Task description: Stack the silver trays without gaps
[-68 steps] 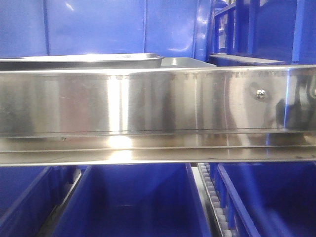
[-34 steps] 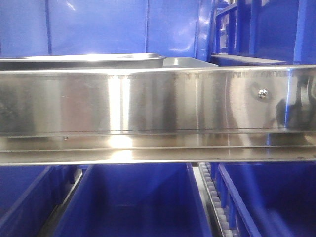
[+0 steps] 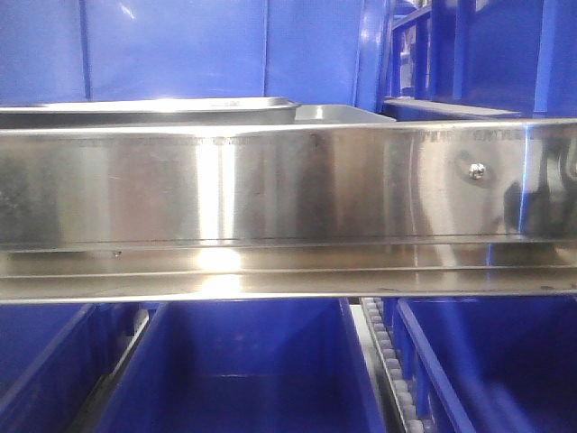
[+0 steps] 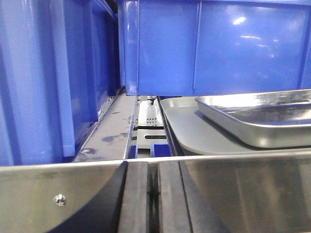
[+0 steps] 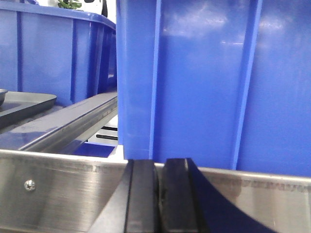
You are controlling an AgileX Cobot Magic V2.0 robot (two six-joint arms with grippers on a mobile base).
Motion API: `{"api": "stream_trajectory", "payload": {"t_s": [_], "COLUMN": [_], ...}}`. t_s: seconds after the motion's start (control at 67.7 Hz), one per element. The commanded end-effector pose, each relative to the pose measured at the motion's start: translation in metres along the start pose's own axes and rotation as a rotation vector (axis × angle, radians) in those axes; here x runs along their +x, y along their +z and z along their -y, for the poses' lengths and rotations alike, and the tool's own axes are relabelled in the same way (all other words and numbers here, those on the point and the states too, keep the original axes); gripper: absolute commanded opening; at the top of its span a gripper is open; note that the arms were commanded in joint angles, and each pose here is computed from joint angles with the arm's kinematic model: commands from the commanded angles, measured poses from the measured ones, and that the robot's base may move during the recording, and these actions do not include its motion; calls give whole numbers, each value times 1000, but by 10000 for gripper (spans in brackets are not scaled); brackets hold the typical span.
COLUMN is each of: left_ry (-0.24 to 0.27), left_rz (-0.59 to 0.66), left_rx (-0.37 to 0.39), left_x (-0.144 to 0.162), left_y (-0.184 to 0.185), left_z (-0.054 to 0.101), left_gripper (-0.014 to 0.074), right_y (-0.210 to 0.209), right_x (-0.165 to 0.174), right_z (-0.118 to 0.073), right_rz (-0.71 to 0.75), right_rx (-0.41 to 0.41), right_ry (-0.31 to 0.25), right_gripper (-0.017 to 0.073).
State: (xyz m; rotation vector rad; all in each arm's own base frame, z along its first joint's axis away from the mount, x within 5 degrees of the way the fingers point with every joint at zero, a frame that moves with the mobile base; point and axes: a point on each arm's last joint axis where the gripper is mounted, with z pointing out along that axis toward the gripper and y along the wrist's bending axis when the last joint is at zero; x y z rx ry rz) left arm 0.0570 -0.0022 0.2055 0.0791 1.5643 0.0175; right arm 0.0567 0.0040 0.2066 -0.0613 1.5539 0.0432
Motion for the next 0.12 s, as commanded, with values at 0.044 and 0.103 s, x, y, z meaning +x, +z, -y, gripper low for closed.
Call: {"api": "stream_trajectory", "payload": {"t_s": [0.044,0.103], "left_ry": [12,12], "left_rz": [18,18], "left_rx": [-6,-6], "left_x": [-2,-2], "left_y": [-1,-1], "left_z": [0,0], "left_gripper": [4,4], "right_y": [0,0], "right_x": [-2,-2], "right_z": [0,0], "right_rz": [26,26], "right_rx": [7,7], "right_ry": [-4,-4], "right_gripper": [-15,-15]}}
